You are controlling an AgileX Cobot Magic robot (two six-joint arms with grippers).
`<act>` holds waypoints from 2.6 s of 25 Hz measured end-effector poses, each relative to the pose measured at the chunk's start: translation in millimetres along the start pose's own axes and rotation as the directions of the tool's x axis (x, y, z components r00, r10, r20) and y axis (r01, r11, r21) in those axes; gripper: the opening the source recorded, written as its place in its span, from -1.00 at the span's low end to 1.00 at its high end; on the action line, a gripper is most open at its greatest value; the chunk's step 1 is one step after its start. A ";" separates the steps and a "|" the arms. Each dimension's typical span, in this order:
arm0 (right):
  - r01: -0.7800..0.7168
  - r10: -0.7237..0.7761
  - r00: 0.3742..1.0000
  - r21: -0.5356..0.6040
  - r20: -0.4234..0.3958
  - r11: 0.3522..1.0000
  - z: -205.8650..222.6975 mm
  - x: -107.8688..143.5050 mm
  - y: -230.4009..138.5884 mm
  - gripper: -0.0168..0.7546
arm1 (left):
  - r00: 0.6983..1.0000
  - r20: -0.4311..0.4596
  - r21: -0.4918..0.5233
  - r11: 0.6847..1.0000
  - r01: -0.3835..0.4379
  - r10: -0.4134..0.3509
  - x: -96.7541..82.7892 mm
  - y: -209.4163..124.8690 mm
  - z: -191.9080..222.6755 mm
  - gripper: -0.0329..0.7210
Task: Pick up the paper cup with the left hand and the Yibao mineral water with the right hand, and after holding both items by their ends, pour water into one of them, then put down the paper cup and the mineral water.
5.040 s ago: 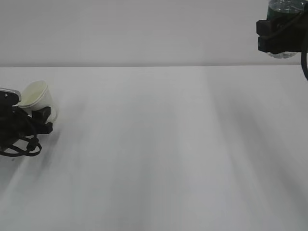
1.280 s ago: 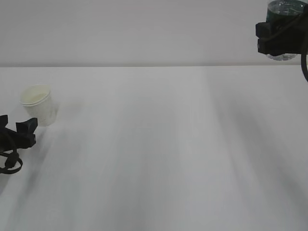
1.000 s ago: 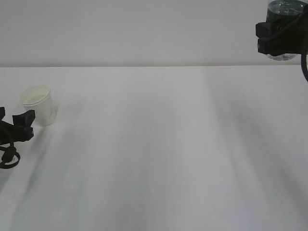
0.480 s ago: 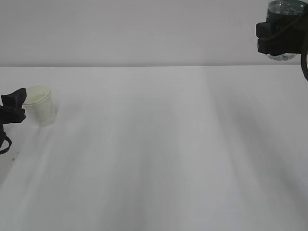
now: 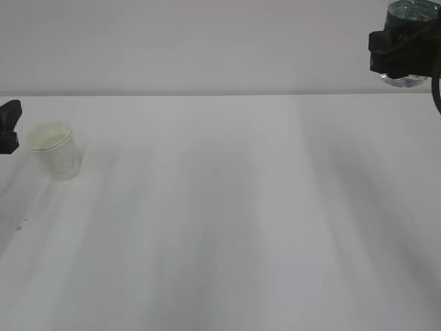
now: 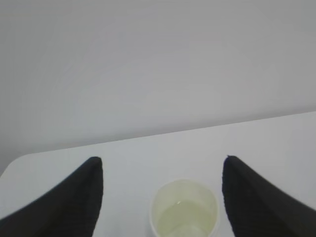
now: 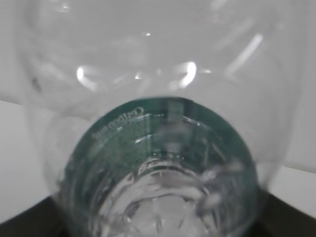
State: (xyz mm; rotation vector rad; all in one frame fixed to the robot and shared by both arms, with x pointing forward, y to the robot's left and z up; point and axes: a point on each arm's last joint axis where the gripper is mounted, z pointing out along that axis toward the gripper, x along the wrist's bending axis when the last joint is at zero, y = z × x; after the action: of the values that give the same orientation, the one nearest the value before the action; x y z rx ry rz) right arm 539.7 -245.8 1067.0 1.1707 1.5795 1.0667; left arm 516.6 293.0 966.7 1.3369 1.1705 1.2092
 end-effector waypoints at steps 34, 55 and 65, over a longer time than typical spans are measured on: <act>0.007 -0.007 1.000 0.010 0.006 1.000 0.0 -0.5 -0.9 0.22 | 0.998 0.019 -0.051 0.997 -0.054 0.055 2.5 70.5 -50.7 0.47; 0.032 -0.032 0.999 0.099 -0.001 0.995 31.4 4.9 -33.5 0.22 | 0.998 0.020 -0.017 0.998 -0.056 0.056 2.8 70.2 -54.6 0.47; 0.037 -0.039 0.999 0.090 0.018 0.995 44.6 5.6 -45.1 0.22 | 0.998 0.020 -0.004 0.998 -0.056 0.056 2.8 69.1 -54.6 0.47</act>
State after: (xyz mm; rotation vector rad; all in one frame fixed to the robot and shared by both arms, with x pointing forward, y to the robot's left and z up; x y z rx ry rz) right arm 571.4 -242.9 1011.9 1.2029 1.6420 0.9650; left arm 465.9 292.2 1038.8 1.3843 1.1226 1.2340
